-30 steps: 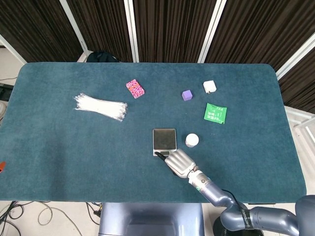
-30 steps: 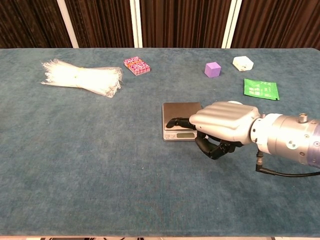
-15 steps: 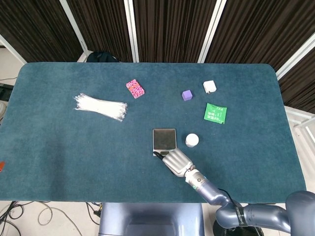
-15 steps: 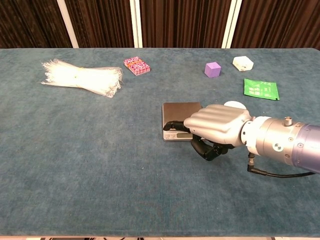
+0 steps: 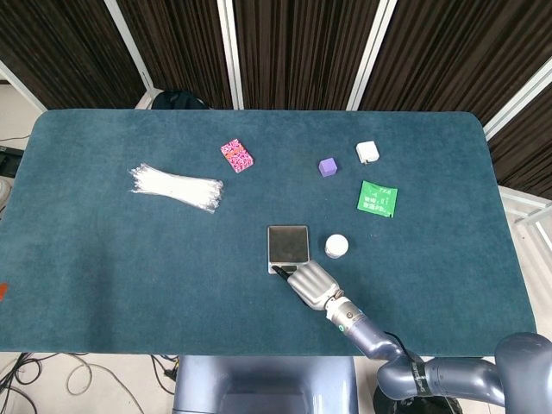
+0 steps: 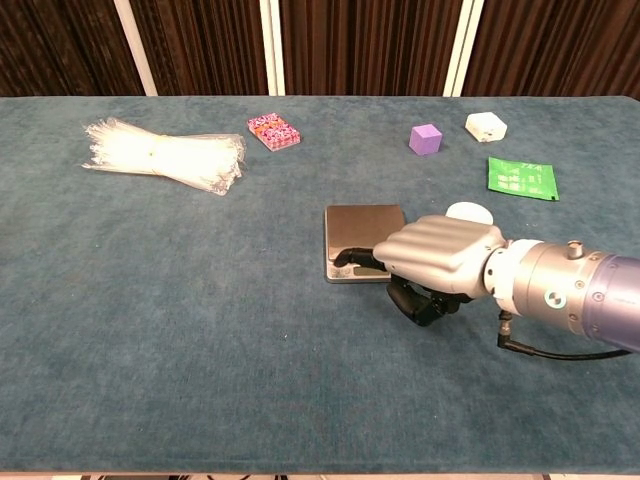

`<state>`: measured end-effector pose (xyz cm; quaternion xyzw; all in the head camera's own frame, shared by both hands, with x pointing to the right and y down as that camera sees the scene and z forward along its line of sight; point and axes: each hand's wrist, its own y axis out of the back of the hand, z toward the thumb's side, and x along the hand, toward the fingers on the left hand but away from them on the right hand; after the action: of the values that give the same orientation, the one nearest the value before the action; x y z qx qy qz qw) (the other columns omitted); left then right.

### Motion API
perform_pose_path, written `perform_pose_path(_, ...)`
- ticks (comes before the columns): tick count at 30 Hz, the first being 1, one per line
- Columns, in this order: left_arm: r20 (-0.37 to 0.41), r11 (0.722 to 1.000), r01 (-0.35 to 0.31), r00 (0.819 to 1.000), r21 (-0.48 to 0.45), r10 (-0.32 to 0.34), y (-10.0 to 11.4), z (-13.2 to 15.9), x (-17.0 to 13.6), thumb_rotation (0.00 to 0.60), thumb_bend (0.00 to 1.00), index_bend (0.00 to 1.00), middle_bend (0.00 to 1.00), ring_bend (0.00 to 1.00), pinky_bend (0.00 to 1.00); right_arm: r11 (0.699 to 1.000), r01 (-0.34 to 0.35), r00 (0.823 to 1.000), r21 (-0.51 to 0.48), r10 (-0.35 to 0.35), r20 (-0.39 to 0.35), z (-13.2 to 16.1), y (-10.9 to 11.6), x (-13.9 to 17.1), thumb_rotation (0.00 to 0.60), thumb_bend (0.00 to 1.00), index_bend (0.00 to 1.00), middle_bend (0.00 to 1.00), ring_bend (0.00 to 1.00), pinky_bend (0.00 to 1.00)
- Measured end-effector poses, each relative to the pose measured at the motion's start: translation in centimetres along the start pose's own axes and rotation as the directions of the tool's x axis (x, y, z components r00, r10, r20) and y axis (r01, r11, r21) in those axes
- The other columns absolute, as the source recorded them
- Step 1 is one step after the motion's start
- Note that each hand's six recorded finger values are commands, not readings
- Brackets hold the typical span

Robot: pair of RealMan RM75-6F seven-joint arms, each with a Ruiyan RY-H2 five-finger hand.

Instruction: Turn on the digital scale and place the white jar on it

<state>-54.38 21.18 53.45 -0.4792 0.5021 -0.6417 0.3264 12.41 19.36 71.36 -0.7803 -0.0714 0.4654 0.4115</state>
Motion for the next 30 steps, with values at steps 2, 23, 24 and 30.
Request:
perform_pose_path(2, -0.001, 1.000, -0.001, 1.000, 0.000, 0.001, 0.01, -0.02, 0.00, 0.600, 0.12, 0.00, 0.00, 0.00, 0.00, 1.000, 0.000, 1.000, 0.000, 0.000, -0.001, 0.02, -0.06, 0.07, 0.600, 0.87, 0.07, 0.80, 0.83, 1.00)
perform_pose_path(23, -0.005, 1.000, -0.003, 1.000, 0.001, 0.003, 0.07, -0.10, 0.04, 0.600, 0.12, 0.00, 0.00, 0.00, 0.00, 1.000, -0.008, 1.000, 0.002, 0.008, 0.002, 0.09, -0.47, -0.13, 0.600, 0.87, 0.07, 0.80, 0.83, 1.00)
perform_pose_path(24, -0.004, 1.000, -0.004, 1.000, 0.000, 0.004, 0.08, -0.08, 0.03, 0.600, 0.12, 0.00, 0.00, 0.00, 0.00, 1.000, -0.009, 1.000, 0.003, 0.009, 0.002, 0.12, -0.49, -0.12, 0.600, 0.87, 0.07, 0.80, 0.83, 1.00)
perform_pose_path(30, -0.004, 1.000, -0.004, 1.000, 0.001, 0.004, 0.07, -0.08, 0.02, 0.600, 0.12, 0.00, 0.00, 0.00, 0.00, 1.000, -0.012, 1.000, 0.007, 0.012, 0.002, 0.18, -0.60, -0.08, 0.600, 0.87, 0.07, 0.80, 0.83, 1.00)
